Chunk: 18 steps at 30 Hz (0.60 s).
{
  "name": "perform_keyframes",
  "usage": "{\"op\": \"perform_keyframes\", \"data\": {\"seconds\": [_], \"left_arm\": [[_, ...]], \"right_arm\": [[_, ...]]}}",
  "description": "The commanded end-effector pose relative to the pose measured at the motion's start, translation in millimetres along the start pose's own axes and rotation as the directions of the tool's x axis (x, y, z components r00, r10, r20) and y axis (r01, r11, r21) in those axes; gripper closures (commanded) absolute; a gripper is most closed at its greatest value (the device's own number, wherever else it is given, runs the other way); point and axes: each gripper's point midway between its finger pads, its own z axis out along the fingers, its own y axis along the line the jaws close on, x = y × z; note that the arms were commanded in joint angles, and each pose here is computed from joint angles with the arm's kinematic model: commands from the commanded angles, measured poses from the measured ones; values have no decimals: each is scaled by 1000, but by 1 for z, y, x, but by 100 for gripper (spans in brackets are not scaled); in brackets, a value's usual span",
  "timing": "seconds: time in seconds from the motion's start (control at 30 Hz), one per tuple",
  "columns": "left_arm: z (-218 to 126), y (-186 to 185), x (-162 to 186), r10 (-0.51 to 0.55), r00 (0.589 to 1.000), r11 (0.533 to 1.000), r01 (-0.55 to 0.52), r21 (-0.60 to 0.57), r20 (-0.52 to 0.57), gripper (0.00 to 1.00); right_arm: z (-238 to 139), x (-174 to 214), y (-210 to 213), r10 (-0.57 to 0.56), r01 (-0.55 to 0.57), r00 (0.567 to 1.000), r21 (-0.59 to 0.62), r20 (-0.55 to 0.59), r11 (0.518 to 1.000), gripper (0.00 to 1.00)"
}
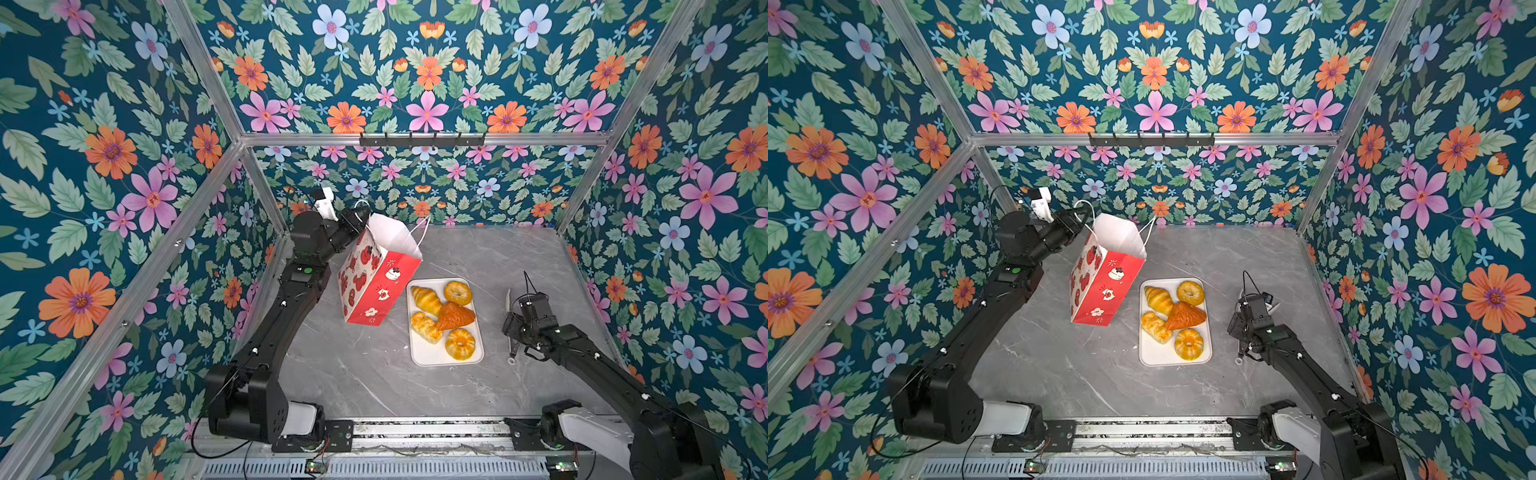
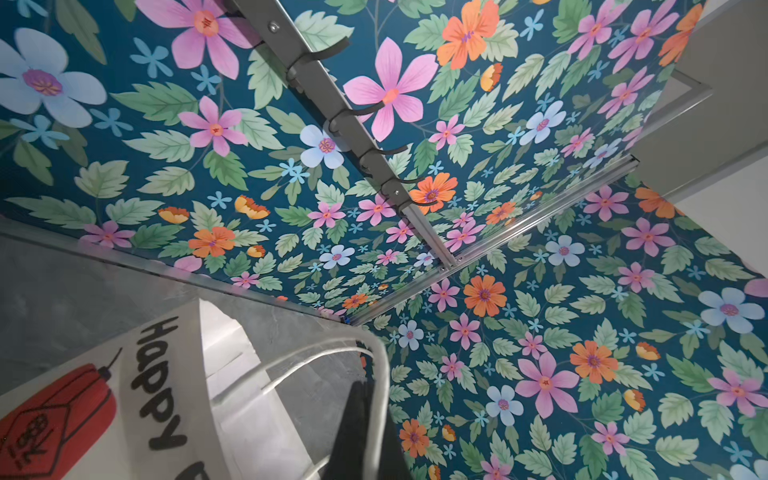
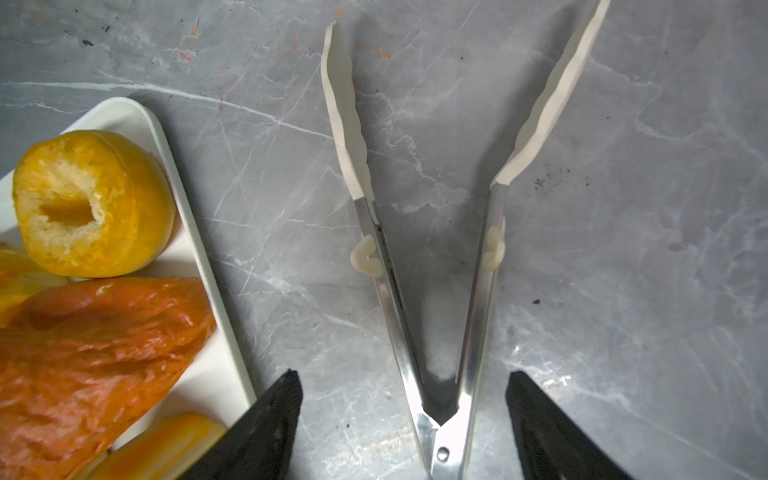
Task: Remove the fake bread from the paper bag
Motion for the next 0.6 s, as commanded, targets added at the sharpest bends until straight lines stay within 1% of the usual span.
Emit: {"op": "perform_keyframes", "data": {"seconds": [0.0,0.1,0.27,0.47,0.57], "left_arm": [[8,-24,-6,32,999,996,-33,77,10,100],[14,-29,-8,41,999,995,-42,86,11,100],[17,-22,-6,41,999,995,-42,89,19,100],[24,-4,7,11,1000,994,-11,113,2,100],[27,7,14,9,1000,995,-8,100,-12,100]], "right_arm": [[1,-4,5,-7,7,1000,-20,15,1000,21],[2,-3,6,-8,8,1000,-24,11,1000,21],[3,-2,6,-13,13,1000,-25,8,1000,21],[6,1,6,-15,15,1000,-25,-6,1000,22],[7,2,7,-17,17,1000,-29,-9,999,22]]}}
